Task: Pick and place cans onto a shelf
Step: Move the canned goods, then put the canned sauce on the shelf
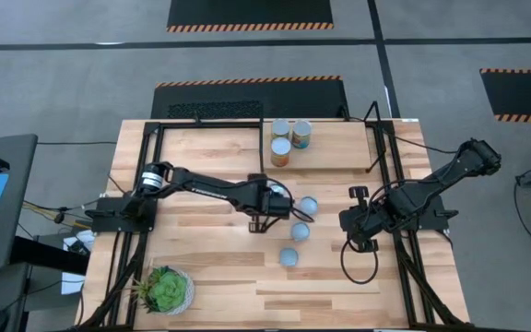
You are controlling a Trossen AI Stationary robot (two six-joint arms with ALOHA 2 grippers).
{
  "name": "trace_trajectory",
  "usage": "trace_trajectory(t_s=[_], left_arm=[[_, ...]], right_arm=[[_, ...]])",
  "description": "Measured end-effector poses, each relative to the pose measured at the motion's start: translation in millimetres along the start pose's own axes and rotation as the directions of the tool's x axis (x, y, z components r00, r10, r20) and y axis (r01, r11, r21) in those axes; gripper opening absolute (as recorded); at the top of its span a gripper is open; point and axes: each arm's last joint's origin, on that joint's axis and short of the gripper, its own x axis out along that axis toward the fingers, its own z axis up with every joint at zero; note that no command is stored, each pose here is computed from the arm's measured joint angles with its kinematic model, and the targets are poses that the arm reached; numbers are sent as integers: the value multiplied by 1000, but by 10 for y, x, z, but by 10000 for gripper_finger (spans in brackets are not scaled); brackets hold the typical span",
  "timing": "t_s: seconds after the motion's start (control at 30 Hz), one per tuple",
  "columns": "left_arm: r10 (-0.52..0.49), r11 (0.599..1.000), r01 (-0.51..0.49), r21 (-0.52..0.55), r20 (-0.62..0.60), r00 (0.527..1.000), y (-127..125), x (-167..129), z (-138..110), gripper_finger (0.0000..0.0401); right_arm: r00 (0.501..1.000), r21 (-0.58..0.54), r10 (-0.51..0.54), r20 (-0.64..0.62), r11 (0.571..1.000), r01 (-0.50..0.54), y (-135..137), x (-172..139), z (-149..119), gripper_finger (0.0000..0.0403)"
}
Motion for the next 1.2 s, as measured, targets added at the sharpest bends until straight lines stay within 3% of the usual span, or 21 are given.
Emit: trace_trajectory(t_s=[0.17, 0.27, 0.4, 0.47, 0.57, 0.7, 0.8, 0.9, 1.03, 1.2], left_arm=[[69, 997, -68, -21, 3, 998, 107, 196, -34, 0], [80, 996, -76, -35, 117, 990, 158, 275, 71, 0], [71, 997, -65, -32, 296, 952, 163, 172, 275, 0], [49, 999, -49, -8, 322, 946, 107, 115, 305, 0], [33, 999, -38, 14, 261, 965, 36, 55, 251, 0], [27, 1000, -27, -5, 79, 996, -38, 58, 55, 0], [23, 999, -24, -41, -42, 999, -87, 38, -77, 0], [62, 998, -65, -13, -144, 988, -144, -7, -200, 0], [127, 992, -116, 56, -272, 954, -163, -8, -378, 0], [163, 986, -165, 19, -282, 945, -160, 95, -611, 0]], right_arm=[[1000, 0, 1, 1, 1000, -1, 1, 0, 1, 60], [1000, 0, 1, 2, 1000, -1, 1, 0, 2, 60], [1000, 1, 1, 2, 1000, -1, 1, 0, 2, 60], [1000, 1, 1, 2, 1000, -1, 0, -1, 2, 60], [1000, 1, -5, 4, 1000, 5, -1, 0, 3, 60], [989, 17, -133, 69, 991, 132, -38, -2, 35, 60], [958, 101, -248, 141, 967, 236, -106, 1, 102, 60], [933, 216, -313, 179, 938, 273, -224, 19, 188, 60], [920, 329, -341, 193, 906, 267, -461, 64, 301, 60], [950, 297, -262, 172, 933, 204, -738, 124, 349, 60]])
